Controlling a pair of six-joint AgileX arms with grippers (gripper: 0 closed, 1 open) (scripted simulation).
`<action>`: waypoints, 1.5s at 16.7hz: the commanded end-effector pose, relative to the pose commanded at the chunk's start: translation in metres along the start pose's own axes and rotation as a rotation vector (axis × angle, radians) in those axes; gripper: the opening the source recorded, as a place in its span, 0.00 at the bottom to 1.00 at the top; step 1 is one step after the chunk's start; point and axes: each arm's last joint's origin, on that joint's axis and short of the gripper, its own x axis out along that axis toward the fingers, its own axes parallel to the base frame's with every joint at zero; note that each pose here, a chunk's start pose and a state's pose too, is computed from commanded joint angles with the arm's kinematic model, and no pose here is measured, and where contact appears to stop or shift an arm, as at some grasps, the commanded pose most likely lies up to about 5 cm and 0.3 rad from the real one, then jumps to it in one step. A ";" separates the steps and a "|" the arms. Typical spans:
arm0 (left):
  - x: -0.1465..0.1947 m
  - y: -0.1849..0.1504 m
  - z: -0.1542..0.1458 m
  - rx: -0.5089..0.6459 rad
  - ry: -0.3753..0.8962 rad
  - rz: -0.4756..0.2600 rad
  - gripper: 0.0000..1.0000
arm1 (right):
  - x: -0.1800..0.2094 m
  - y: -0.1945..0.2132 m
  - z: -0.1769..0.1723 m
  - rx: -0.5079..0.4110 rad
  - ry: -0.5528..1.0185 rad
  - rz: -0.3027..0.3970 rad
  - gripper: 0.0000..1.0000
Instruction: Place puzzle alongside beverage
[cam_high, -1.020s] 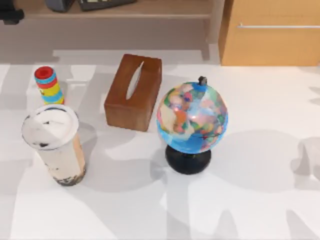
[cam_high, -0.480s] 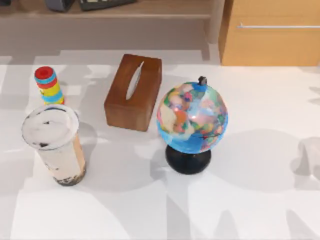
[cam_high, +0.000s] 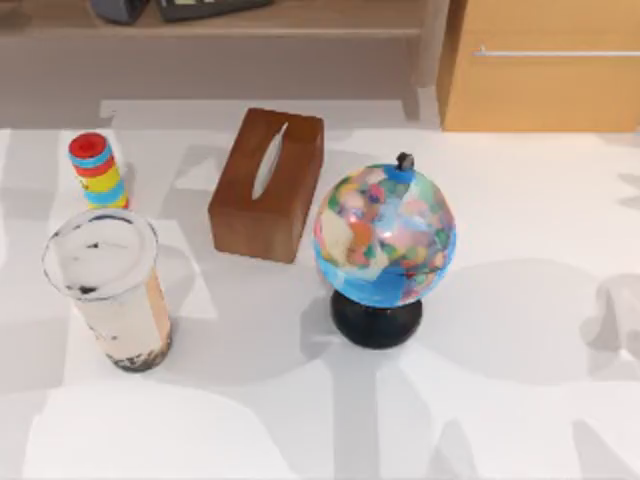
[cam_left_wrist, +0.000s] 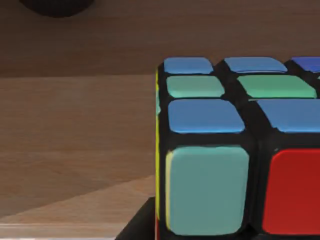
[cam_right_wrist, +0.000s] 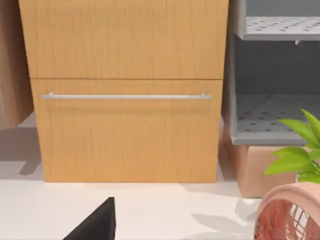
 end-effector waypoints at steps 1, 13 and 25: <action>-0.006 0.000 -0.004 -0.002 0.069 -0.001 0.00 | 0.000 0.000 0.000 0.000 0.000 0.000 1.00; -0.052 -0.015 -0.099 -0.022 0.941 -0.044 0.00 | 0.000 0.000 0.000 0.000 0.000 0.000 1.00; -0.059 -0.017 -0.114 -0.017 1.073 -0.056 0.00 | 0.000 0.000 0.000 0.000 0.000 0.000 1.00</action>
